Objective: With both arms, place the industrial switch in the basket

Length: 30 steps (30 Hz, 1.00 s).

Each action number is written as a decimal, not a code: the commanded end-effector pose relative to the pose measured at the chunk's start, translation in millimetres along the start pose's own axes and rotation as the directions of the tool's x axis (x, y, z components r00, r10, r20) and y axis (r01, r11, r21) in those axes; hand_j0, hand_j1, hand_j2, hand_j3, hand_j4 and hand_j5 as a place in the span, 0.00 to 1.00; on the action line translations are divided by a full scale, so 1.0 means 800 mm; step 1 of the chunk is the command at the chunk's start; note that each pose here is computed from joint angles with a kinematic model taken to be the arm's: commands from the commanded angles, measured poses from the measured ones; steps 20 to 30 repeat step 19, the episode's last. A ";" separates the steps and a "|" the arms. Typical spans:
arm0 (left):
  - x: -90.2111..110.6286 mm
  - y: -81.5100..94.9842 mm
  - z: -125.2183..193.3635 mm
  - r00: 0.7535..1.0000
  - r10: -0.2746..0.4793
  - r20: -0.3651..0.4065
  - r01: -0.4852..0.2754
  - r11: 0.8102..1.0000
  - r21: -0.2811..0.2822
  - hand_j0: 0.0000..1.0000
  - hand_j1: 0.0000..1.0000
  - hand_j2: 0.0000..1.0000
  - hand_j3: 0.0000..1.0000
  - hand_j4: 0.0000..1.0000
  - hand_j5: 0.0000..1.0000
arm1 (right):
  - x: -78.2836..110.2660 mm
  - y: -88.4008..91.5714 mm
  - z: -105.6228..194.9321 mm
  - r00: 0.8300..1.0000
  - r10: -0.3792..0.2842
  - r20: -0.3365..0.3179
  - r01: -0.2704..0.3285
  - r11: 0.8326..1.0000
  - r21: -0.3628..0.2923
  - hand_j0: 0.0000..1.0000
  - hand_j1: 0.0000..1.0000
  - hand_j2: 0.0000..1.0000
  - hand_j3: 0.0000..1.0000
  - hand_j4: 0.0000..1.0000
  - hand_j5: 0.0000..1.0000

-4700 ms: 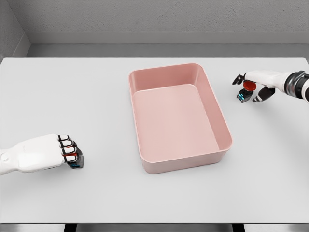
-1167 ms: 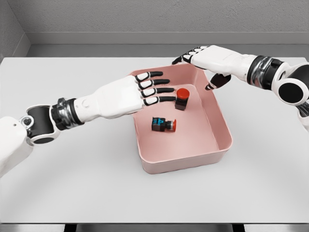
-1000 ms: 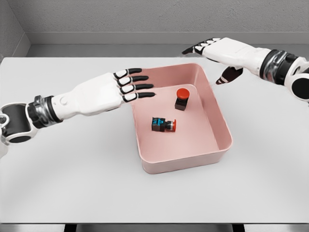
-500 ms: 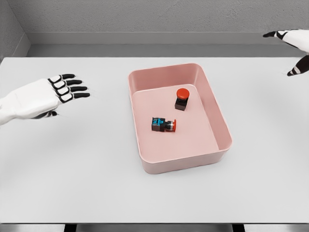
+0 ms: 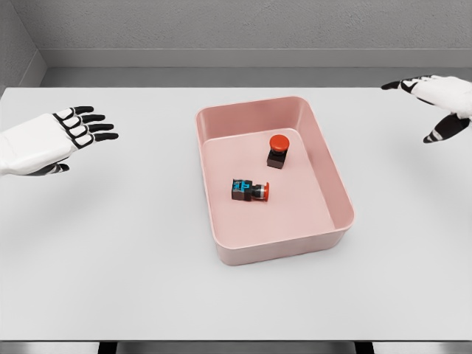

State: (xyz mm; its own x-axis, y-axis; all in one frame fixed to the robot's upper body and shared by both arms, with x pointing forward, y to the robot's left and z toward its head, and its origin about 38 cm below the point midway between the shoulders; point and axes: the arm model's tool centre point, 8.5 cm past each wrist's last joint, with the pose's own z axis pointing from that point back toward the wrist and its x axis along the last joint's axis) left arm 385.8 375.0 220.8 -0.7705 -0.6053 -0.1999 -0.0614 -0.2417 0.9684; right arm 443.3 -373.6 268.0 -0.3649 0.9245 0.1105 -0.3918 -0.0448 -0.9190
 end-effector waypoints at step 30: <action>0.000 0.001 0.000 1.000 0.004 -0.001 -0.004 1.000 0.004 1.00 1.00 1.00 1.00 1.00 1.00 | 0.021 0.010 -0.008 0.999 0.017 0.042 -0.018 1.000 0.023 1.00 1.00 1.00 1.00 1.00 1.00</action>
